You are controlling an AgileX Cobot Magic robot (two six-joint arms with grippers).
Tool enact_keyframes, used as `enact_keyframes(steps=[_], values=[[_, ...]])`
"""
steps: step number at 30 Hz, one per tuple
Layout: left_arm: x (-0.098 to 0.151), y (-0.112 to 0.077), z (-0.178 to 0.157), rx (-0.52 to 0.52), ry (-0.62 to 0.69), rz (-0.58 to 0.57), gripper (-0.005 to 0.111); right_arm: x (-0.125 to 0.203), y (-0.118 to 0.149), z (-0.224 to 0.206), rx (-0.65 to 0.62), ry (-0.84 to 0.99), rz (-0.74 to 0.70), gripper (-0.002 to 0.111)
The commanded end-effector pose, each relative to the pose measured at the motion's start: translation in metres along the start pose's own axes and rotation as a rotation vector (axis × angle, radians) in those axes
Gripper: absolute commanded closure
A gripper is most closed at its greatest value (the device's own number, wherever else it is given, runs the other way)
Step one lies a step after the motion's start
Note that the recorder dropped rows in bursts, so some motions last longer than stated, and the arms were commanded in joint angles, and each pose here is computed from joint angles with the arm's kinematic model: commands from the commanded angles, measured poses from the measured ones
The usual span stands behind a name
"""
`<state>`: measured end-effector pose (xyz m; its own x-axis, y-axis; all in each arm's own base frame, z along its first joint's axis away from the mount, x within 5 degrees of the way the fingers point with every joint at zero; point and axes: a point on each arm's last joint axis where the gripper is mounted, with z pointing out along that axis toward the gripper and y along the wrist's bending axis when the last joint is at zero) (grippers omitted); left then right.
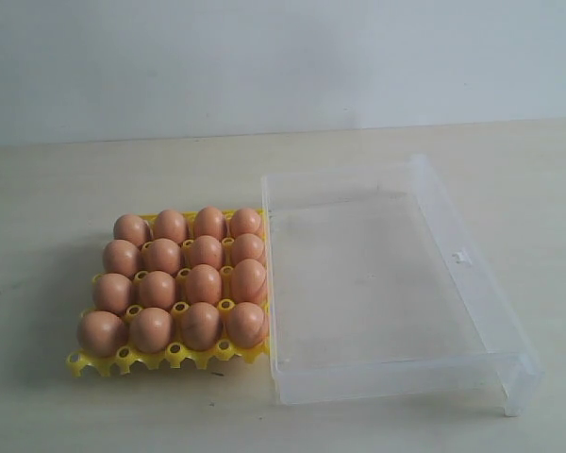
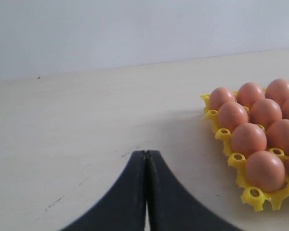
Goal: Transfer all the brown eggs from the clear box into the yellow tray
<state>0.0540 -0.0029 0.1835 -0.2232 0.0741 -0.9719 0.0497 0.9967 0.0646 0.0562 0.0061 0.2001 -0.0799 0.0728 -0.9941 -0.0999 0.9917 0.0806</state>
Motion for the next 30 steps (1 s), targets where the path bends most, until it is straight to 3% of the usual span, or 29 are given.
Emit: enact_keyframes(steps=[1, 30], values=[[-0.0017, -0.0003, -0.0003, 0.007, -0.006, -0.007, 0.107, -0.0003, -0.0006, -0.0002, 0.008, -0.018, -0.044, 0.108], [-0.0017, -0.0003, -0.0003, 0.007, -0.006, -0.007, 0.107, -0.0003, -0.0006, -0.0002, 0.009, -0.019, -0.038, 0.108]])
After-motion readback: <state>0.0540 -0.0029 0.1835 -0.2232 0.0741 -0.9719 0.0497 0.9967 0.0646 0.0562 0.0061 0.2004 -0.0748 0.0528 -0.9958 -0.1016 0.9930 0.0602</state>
